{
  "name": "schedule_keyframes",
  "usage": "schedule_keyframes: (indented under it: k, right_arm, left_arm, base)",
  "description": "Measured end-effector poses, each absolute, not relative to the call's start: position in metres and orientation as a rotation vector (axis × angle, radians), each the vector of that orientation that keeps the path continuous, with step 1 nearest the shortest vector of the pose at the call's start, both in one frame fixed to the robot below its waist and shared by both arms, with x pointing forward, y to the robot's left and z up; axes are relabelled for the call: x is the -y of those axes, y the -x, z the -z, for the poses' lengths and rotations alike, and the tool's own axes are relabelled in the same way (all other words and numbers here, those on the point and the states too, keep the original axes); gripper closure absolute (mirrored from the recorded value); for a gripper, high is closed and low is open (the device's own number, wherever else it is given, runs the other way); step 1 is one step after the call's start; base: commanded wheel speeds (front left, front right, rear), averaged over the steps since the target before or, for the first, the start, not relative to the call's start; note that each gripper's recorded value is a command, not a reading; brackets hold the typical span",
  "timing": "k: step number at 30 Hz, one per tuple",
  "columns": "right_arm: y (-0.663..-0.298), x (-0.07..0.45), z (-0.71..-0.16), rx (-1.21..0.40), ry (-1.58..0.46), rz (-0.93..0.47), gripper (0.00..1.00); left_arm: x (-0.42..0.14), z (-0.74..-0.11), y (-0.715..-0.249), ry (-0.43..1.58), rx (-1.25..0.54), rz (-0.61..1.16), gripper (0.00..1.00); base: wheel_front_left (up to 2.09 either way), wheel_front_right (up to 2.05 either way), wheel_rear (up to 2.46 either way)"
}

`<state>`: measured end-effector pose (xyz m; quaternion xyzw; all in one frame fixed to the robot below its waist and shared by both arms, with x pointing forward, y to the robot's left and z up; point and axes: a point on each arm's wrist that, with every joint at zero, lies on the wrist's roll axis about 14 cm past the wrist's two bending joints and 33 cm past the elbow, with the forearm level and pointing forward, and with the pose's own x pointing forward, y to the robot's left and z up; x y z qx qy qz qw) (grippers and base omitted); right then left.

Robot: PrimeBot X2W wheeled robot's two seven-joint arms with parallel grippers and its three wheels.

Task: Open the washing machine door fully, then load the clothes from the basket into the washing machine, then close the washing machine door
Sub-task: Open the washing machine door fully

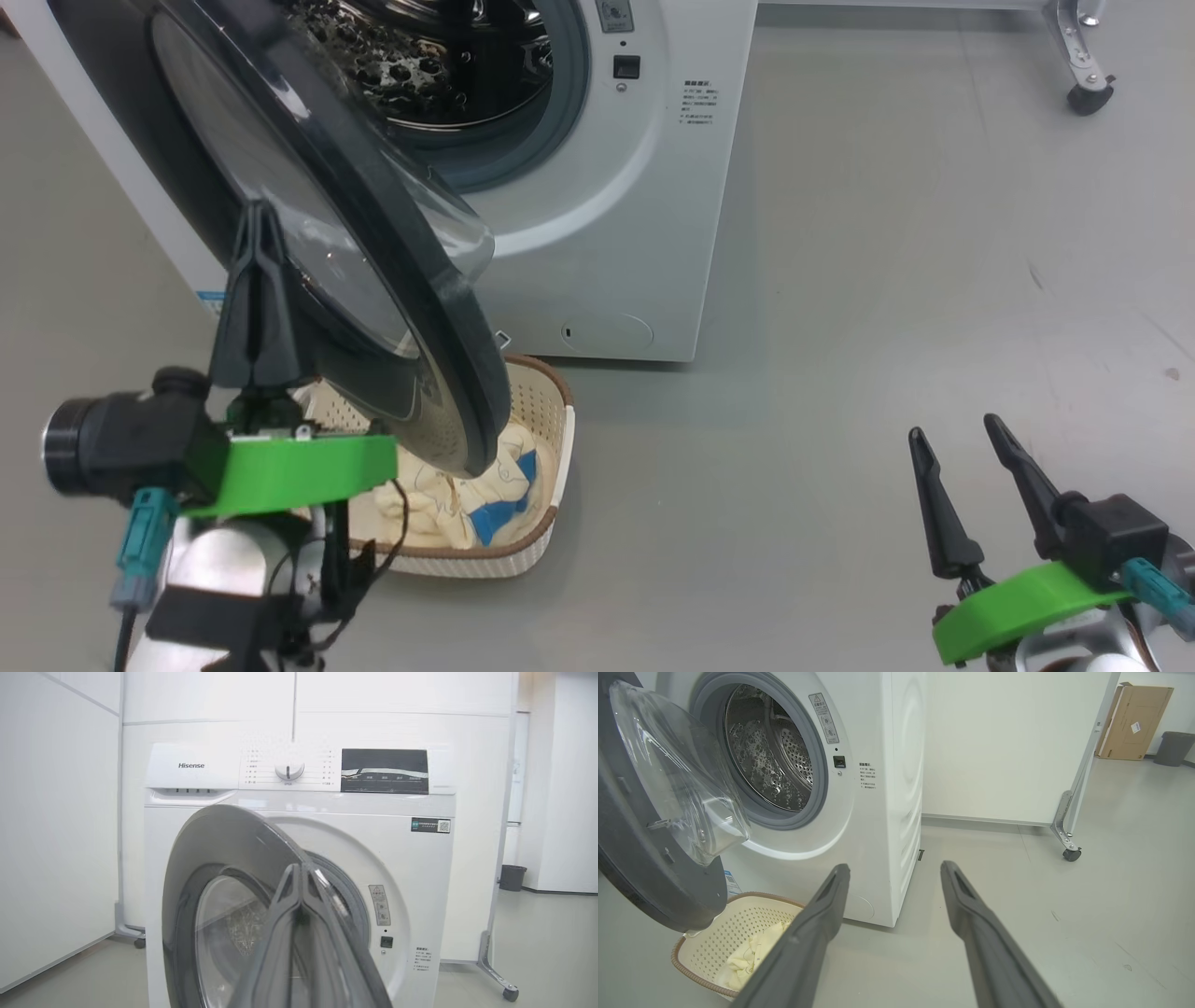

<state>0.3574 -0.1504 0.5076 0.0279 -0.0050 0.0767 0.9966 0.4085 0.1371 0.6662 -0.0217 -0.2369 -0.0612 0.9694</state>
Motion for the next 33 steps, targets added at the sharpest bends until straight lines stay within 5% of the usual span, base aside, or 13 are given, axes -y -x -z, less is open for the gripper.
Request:
schedule_keyframes:
  k: [6, 15, 24, 33]
  right_arm:
    - [-0.356, 0.151, -0.505, 0.003, -0.057, -0.149, 0.0]
    - [-0.35, 0.157, -0.499, -0.015, -0.066, -0.127, 0.0]
    - [-0.35, 0.161, -0.493, -0.034, -0.067, -0.113, 0.0]
    - [-0.35, 0.162, -0.493, -0.036, -0.068, -0.111, 0.0]
  left_arm:
    - [-0.078, -0.707, -0.394, 0.082, 0.558, 0.323, 1.0]
    - [0.011, -0.688, -0.379, 0.204, 0.417, 0.624, 1.0]
    - [0.02, -0.586, -0.409, 0.219, 0.08, 0.576, 1.0]
    - [0.006, -0.547, -0.429, 0.222, -0.007, 0.493, 1.0]
  base:
    - [0.0, 0.0, 0.0]
    - [0.0, 0.0, 0.0]
    - [0.0, 0.0, 0.0]
    - [0.0, 0.0, 0.0]
